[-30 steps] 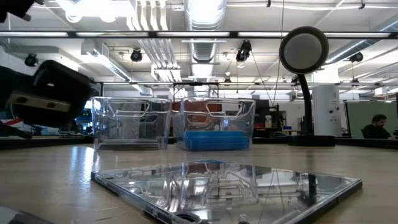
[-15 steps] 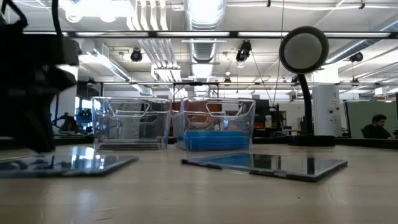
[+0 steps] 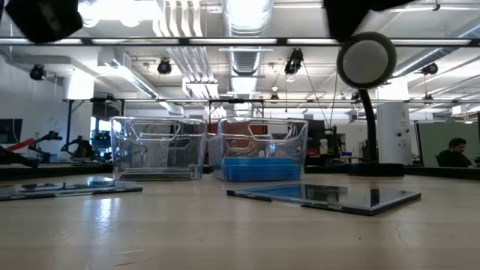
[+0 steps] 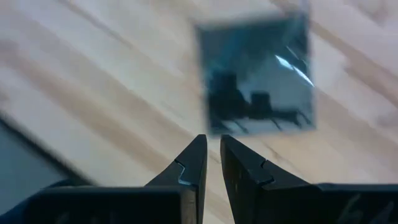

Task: Pick & place jewel cases by type
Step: Put the black CD case into the left transparent bin

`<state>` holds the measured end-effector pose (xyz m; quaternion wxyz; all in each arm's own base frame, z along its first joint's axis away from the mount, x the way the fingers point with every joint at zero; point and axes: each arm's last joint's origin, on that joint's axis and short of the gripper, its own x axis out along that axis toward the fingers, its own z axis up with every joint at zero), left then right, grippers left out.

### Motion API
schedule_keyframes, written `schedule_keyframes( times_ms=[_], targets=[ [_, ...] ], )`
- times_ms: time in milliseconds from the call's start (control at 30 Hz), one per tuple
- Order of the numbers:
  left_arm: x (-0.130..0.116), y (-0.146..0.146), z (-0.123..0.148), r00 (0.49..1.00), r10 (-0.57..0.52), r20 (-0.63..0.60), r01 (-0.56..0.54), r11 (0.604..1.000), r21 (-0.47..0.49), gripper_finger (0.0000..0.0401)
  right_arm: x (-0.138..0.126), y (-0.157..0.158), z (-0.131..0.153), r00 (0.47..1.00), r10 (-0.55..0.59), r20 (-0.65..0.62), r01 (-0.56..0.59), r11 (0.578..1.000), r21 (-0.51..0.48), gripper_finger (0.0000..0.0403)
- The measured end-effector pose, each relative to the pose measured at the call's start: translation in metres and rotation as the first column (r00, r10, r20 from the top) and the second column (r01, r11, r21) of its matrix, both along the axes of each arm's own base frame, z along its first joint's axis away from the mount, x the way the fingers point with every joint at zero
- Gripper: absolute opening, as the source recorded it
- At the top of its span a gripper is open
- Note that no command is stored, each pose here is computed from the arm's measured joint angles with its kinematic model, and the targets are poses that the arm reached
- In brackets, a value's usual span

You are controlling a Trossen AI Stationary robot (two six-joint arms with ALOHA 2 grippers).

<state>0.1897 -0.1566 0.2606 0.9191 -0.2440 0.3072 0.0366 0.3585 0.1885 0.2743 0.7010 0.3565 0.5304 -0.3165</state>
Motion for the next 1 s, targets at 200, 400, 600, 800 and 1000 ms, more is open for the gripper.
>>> schedule_keyframes(
  times_ms=[200, 400, 600, 800, 1000],
  targets=[
    [0.033, -0.013, -0.005, 0.986, -0.099, 0.131, 0.101, 0.995, -0.011, 0.0003, -0.026, 0.006, -0.036, 0.969, -0.220, -0.110, 0.235, 0.962, 0.141, 0.0042],
    [0.081, 0.024, -0.033, 0.993, -0.118, -0.030, 0.116, 0.992, -0.052, 0.0003, -0.057, 0.025, -0.058, 0.780, -0.622, 0.062, 0.587, 0.764, 0.268, 0.0043],
    [0.114, 0.080, -0.043, 0.997, -0.059, -0.047, 0.056, 0.997, -0.060, 0.0021, -0.062, 0.031, -0.075, 0.771, -0.635, 0.052, 0.592, 0.745, 0.309, 0.0064],
    [0.139, 0.113, -0.047, 0.995, -0.073, -0.063, 0.067, 0.994, -0.087, 0.0113, -0.068, 0.034, -0.081, 0.796, -0.604, 0.019, 0.565, 0.755, 0.333, 0.0148],
    [0.179, 0.123, -0.077, 0.980, -0.125, -0.152, 0.093, 0.975, -0.202, 0.0172, -0.082, 0.037, -0.098, 0.796, -0.605, 0.008, 0.566, 0.749, 0.345, 0.0221]
  ],
)
